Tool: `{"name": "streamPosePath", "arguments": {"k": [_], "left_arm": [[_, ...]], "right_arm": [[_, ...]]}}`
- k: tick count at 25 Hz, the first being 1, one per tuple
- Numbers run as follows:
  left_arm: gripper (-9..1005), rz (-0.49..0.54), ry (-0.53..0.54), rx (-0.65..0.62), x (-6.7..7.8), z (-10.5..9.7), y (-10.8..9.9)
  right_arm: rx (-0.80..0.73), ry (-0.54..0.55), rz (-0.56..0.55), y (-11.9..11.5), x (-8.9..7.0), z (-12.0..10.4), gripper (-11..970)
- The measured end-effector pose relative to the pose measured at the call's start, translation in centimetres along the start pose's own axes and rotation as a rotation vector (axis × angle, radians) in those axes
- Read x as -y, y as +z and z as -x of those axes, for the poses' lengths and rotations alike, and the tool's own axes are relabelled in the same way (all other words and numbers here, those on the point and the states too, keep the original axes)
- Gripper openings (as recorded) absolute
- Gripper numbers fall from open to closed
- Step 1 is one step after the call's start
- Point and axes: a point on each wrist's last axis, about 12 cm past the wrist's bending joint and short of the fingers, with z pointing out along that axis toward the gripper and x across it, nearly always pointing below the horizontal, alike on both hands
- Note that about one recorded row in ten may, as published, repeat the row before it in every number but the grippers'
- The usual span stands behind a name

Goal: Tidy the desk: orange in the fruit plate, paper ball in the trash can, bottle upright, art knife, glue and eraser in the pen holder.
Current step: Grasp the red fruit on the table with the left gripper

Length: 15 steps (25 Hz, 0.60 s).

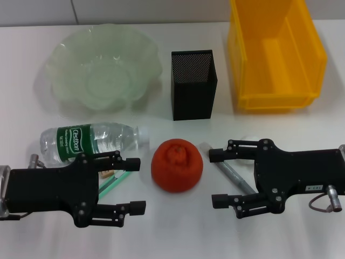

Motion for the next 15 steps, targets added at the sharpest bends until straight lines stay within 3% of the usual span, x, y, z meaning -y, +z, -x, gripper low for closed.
{"name": "streamPosePath", "arguments": {"k": [15], "left_arm": [[803,0.019,0.008,0.007,-0.38,0.16,0.08]], "right_arm": [[0.011,0.008,-0.011,0.18,-0.03,-0.49,818]]}}
